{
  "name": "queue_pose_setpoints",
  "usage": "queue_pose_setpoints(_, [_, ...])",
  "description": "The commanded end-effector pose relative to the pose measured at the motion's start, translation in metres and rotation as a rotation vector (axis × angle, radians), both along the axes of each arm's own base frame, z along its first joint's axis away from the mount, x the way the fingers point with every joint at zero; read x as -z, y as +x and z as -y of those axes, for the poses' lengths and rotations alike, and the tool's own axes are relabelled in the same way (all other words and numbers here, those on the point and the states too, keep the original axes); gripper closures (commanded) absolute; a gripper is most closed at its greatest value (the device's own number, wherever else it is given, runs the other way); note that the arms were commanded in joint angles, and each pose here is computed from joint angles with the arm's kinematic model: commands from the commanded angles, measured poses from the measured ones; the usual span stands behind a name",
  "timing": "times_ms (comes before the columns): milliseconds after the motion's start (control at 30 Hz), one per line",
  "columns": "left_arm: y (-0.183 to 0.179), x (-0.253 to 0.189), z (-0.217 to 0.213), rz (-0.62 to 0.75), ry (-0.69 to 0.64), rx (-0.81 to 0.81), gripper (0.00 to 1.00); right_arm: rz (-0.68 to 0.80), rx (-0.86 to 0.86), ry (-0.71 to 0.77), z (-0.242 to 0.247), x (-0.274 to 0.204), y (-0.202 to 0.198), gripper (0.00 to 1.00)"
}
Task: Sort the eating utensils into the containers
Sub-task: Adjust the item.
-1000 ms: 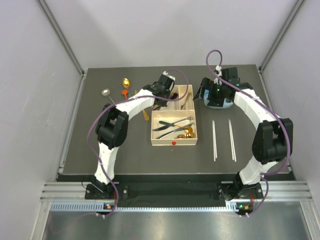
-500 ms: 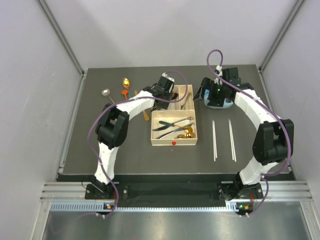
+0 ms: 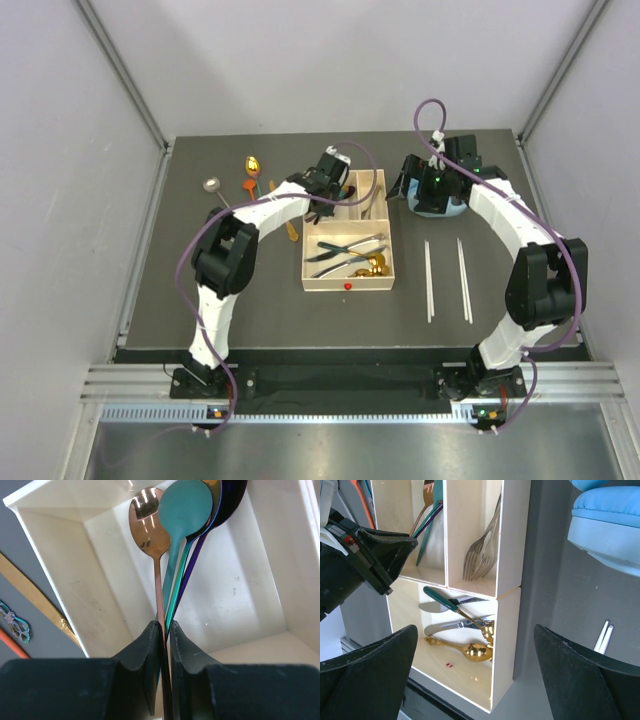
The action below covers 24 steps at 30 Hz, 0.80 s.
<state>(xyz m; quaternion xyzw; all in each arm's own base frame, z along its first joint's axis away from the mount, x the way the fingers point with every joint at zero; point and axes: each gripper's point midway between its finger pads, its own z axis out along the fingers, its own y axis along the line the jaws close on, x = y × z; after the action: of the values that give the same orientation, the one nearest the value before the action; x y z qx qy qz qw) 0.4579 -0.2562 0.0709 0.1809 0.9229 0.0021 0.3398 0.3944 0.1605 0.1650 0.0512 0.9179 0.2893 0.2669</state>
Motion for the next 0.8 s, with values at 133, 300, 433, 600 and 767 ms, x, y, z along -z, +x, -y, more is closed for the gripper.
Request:
queue_pose_setpoints(133, [0.012,-0.056,0.022,0.115,-0.135,0.066,0.91,0.068,0.001,0.030,-0.001,-0.018,0.004,0.00])
queue_pose_setpoints(300, [0.014,-0.082,0.022,0.173,-0.146,0.100,0.91,0.063,0.002,0.043,-0.003,-0.017,0.005,0.00])
queue_pose_setpoints(433, [0.012,-0.079,0.027,0.160,-0.161,0.126,0.92,0.065,0.002,0.045,-0.003,-0.018,0.005,0.00])
queue_pose_setpoints(600, [0.010,-0.069,0.031,0.136,-0.167,0.146,0.92,0.065,0.003,0.043,-0.002,-0.018,0.006,0.00])
queue_pose_setpoints(767, [0.014,-0.045,0.025,0.122,-0.116,0.133,0.92,0.062,0.003,0.041,-0.001,-0.017,0.005,0.00])
